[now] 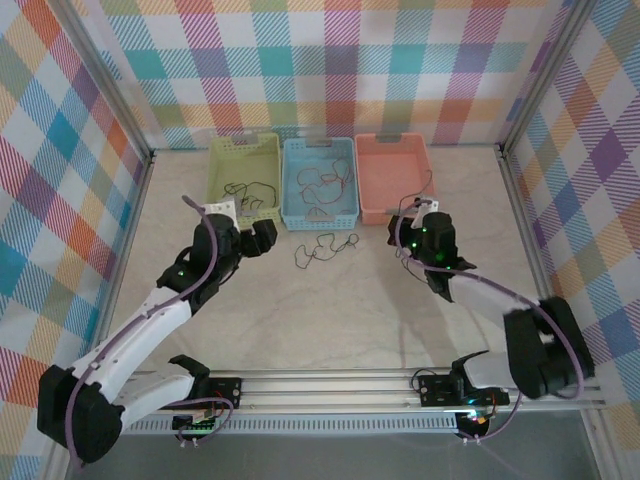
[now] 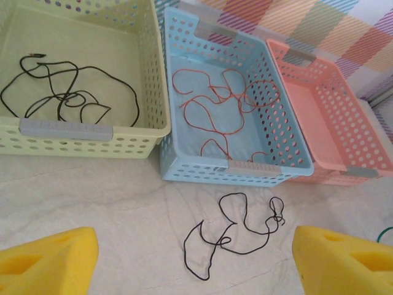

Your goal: Untangle the cables

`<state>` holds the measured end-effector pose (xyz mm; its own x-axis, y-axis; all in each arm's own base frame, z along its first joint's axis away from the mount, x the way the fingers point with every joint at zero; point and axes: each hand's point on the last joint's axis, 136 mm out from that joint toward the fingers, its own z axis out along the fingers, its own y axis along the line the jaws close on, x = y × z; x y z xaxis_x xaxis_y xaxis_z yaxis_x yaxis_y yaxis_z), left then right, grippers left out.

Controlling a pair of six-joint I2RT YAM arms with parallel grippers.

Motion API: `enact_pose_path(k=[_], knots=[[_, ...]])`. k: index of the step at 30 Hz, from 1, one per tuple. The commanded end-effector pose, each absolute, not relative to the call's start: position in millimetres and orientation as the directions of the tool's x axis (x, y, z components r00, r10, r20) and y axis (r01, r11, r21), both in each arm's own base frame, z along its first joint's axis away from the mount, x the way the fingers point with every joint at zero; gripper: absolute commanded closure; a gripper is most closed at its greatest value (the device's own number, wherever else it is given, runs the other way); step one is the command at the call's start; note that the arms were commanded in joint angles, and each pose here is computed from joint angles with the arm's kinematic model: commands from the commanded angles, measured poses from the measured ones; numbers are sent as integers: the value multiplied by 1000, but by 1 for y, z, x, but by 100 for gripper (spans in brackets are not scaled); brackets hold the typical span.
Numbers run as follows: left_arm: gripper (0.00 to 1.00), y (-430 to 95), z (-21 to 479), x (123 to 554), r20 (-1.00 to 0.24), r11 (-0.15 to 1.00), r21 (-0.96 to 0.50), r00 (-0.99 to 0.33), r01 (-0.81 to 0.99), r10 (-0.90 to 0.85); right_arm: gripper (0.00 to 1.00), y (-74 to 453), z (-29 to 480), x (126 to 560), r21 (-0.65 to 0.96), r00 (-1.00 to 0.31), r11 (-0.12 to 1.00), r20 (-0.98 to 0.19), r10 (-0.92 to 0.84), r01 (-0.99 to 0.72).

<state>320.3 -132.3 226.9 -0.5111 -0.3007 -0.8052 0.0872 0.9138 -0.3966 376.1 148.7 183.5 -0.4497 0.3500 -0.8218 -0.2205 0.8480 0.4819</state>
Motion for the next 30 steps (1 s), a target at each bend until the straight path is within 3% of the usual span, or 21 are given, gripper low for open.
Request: enact_pose_path(k=[1, 8, 15, 25, 30], knots=[[18, -128, 229, 306, -798, 910, -405, -519, 86, -306, 100, 154, 240, 364, 473, -409, 827, -849, 335, -303], [17, -128, 229, 279, -768, 898, -422, -575, 126, -280, 100, 165, 294, 342, 481, -424, 778, -852, 308, -403], [17, -136, 224, 263, -745, 876, -447, -617, 183, -251, 100, 200, 324, 329, 354, -361, 674, -922, 138, -649], [18, -128, 216, 256, -776, 874, -448, -567, 188, -276, 100, 190, 309, 417, 181, -290, 817, -957, 18, -548], [18, -126, 216, 253, -781, 872, -451, -557, 191, -282, 100, 175, 292, 483, 213, -365, 861, -930, 34, -462]])
